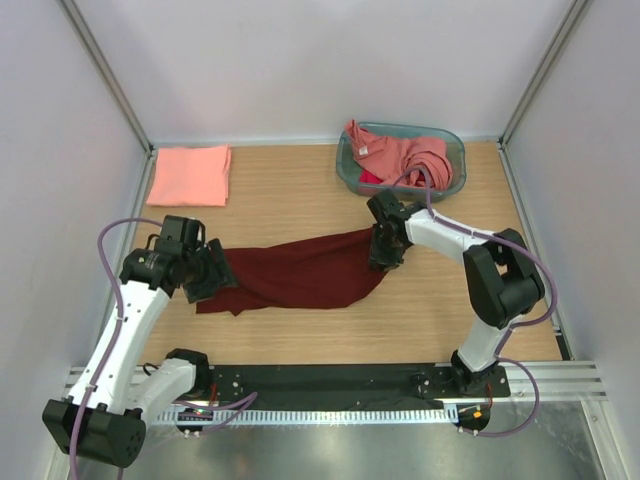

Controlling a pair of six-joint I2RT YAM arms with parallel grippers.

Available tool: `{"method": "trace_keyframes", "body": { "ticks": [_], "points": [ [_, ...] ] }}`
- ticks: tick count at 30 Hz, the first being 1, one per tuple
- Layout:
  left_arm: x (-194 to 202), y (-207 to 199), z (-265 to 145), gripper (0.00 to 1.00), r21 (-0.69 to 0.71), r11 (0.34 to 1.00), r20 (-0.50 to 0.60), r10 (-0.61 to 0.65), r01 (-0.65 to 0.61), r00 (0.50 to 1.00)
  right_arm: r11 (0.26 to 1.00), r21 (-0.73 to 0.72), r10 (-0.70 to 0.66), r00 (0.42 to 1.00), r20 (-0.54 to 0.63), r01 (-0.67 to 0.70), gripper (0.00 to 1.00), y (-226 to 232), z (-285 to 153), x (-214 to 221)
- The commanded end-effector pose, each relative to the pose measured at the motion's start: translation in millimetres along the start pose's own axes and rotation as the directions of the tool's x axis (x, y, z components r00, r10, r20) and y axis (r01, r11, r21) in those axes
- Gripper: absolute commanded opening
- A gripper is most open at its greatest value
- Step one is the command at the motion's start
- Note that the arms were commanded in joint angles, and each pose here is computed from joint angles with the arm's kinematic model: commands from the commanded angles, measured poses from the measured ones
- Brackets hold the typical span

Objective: Fold and stack the t-shirts
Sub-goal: Flatten the tshirt out

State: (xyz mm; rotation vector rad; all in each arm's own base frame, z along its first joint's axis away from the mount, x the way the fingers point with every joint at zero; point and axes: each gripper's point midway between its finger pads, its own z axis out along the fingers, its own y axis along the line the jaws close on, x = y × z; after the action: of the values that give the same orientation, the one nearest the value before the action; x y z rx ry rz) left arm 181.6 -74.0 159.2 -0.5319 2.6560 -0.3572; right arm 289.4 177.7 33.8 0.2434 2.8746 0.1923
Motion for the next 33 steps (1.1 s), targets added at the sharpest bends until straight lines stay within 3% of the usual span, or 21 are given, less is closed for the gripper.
{"method": "trace_keyframes", "body": {
  "ticks": [1,2,3,5,11,16,19,22,23,24,25,26,27,29,33],
  "points": [
    [-2,-8,-3,0.64,0.038,0.999,0.003,0.002,-0.002,1.000,1.000,0.028,-0.017,0.997,0.081,0.015,0.20,-6,-4,-15],
    [-3,-8,-3,0.64,0.040,0.999,0.002,0.008,-0.008,1.000,0.999,0.041,-0.022,0.996,0.085,0.019,0.20,-10,-4,-13],
    [-3,-8,-3,0.64,0.037,0.999,0.000,0.011,-0.011,1.000,0.998,0.054,-0.023,0.996,0.083,0.019,0.08,-16,-6,-9],
    [-5,-8,-2,0.64,0.035,0.999,0.004,0.020,-0.020,1.000,0.997,0.072,-0.029,0.996,0.086,0.023,0.01,-24,-13,-5],
    [-8,-6,-2,0.64,0.021,0.999,0.015,0.026,-0.026,1.000,0.998,0.062,-0.002,0.996,0.092,-0.003,0.01,-50,-69,32],
    [-7,-1,-3,0.64,0.002,0.999,0.015,0.047,-0.047,0.999,0.988,-0.086,0.131,0.991,0.032,-0.128,0.01,-42,-125,70],
    [-9,0,-5,0.63,-0.007,0.998,0.024,0.055,-0.054,0.998,0.952,-0.207,0.230,0.973,-0.003,-0.225,0.01,-3,-131,52],
    [-10,-1,-5,0.63,-0.005,0.998,0.026,0.055,-0.055,0.998,0.886,-0.412,0.262,0.963,0.062,-0.214,0.01,70,-143,-26],
    [-9,-2,-5,0.63,0.001,0.998,0.019,0.056,-0.056,0.998,0.910,-0.365,0.226,0.973,0.047,-0.194,0.04,81,-113,-45],
    [-8,-4,-4,0.63,0.006,0.998,0.016,0.061,-0.062,0.998,0.928,-0.324,0.211,0.976,0.056,-0.182,0.13,83,-101,-62],
    [-7,-5,-3,0.63,0.013,0.998,0.012,0.064,-0.064,0.998,0.930,-0.338,0.204,0.969,0.139,-0.147,0.20,96,-118,-102],
    [-6,-6,-3,0.63,0.016,0.998,0.010,0.067,-0.067,0.998,0.966,-0.236,0.129,0.986,0.102,-0.102,0.25,84,-84,-105],
    [-6,-7,-4,0.63,0.022,0.997,0.011,0.067,-0.067,0.998,0.973,-0.213,0.128,0.978,0.167,-0.091,0.28,80,-95,-132],
    [-5,-8,-6,0.63,0.027,0.997,0.010,0.066,-0.066,0.998,0.994,-0.099,0.070,0.981,0.182,-0.053,0.42,58,-92,-136],
    [-3,-6,-7,0.64,0.029,0.997,0.016,0.073,-0.074,0.997,0.993,-0.031,-0.108,0.985,0.135,0.113,0.49,39,-97,-89]
  ]
}}
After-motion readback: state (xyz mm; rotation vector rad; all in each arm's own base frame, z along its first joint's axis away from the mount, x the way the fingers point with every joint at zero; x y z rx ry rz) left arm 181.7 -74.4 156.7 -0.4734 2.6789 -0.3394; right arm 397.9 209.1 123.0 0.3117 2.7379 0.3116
